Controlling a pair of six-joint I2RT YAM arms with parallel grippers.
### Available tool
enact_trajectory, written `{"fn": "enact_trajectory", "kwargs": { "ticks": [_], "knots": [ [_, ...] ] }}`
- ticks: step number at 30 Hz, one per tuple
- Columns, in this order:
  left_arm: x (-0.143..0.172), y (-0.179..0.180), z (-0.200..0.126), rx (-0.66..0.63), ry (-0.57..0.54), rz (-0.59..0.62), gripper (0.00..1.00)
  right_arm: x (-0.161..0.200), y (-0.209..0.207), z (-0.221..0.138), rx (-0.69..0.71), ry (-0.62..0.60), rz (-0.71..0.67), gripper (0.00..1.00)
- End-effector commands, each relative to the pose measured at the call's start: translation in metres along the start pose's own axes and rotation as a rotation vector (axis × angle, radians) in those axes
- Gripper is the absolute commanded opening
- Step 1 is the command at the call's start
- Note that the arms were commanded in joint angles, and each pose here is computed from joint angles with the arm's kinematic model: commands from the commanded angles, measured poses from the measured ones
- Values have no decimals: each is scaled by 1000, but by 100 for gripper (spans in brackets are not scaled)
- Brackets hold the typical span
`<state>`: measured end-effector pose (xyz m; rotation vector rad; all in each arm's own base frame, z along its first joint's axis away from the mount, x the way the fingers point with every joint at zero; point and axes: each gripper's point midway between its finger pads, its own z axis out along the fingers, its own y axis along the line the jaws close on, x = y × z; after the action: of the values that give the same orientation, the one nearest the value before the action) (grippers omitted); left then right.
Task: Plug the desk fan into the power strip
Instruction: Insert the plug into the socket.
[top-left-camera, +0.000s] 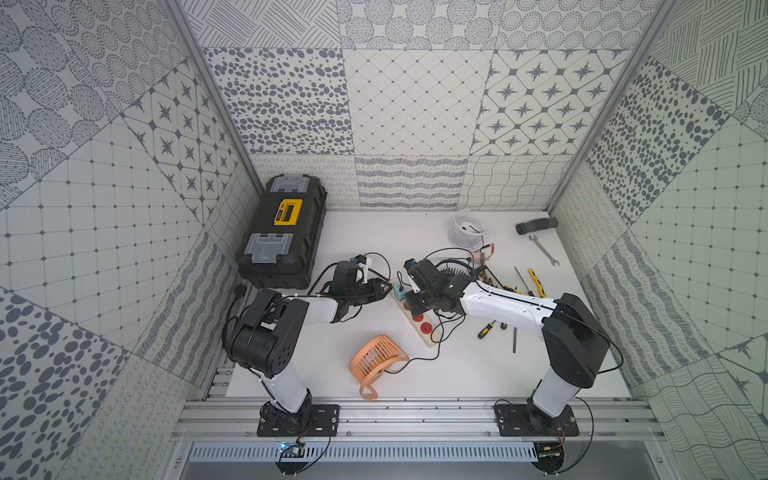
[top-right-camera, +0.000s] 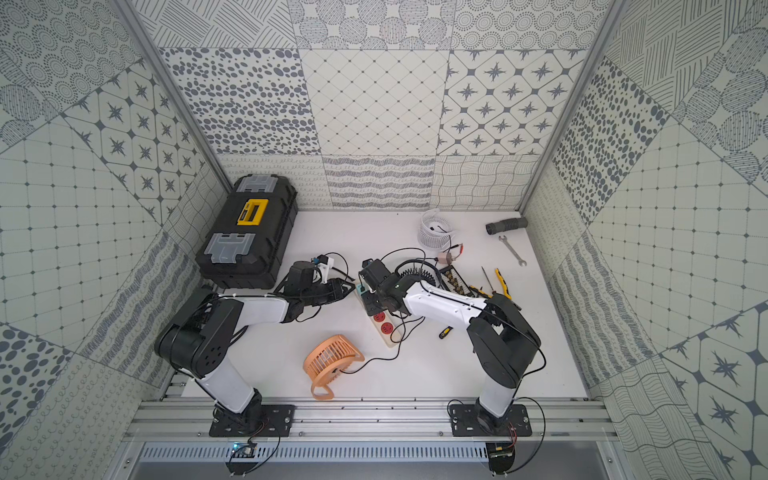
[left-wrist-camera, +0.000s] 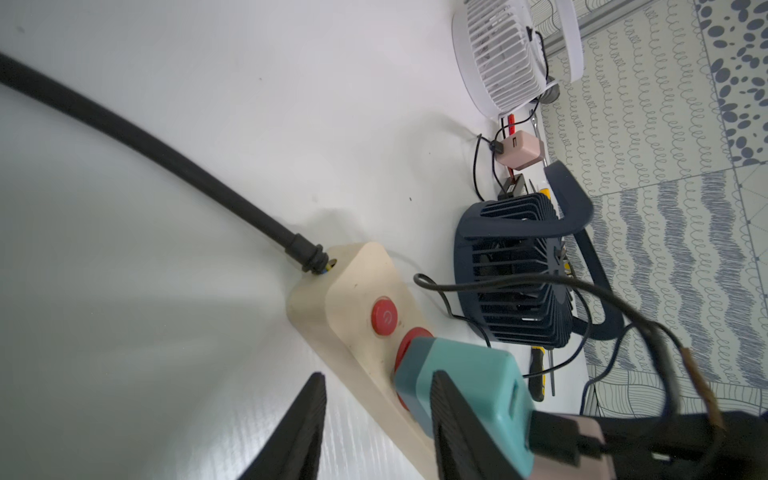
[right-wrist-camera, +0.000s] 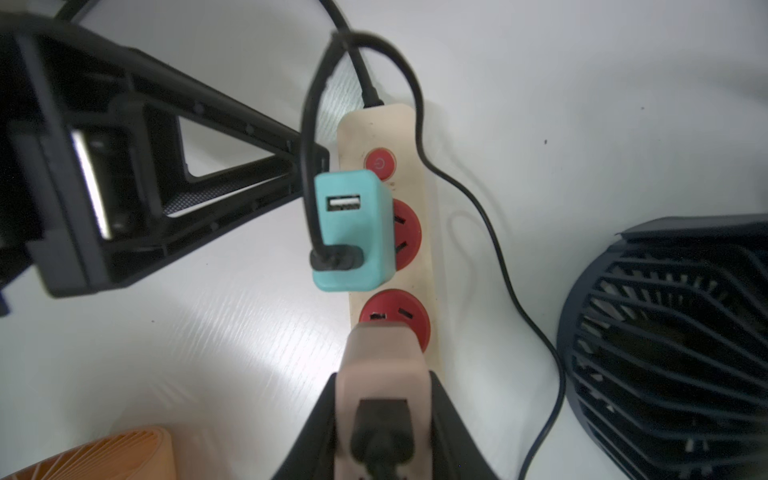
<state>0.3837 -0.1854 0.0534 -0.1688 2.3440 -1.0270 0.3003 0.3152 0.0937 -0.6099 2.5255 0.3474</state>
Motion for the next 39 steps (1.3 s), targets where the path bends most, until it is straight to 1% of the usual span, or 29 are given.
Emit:
{"fn": "enact_trajectory", "kwargs": {
  "ticks": [1,9,17,21,27,34,39],
  "knots": [
    [-7,-6,2,42,3,23,43,-19,4,2,-8,-59,-3,7],
    [-4,-1,6,30,15,31,41,-19,4,9,-8,-64,-16,7],
    [1,5,9,21,32,36,39,-6,-1,17,12,-29,-24,8],
    [2,7,11,16,38,36,38,7,-4,27,22,12,-27,8],
    [4,12,13,1,52,41,37,33,-11,30,41,103,-50,7],
    [8,12,16,15,64,21,35,64,-33,34,164,241,-149,4],
    [11,16,18,13,65,5,35,74,-39,44,195,287,-149,1]
  ]
}}
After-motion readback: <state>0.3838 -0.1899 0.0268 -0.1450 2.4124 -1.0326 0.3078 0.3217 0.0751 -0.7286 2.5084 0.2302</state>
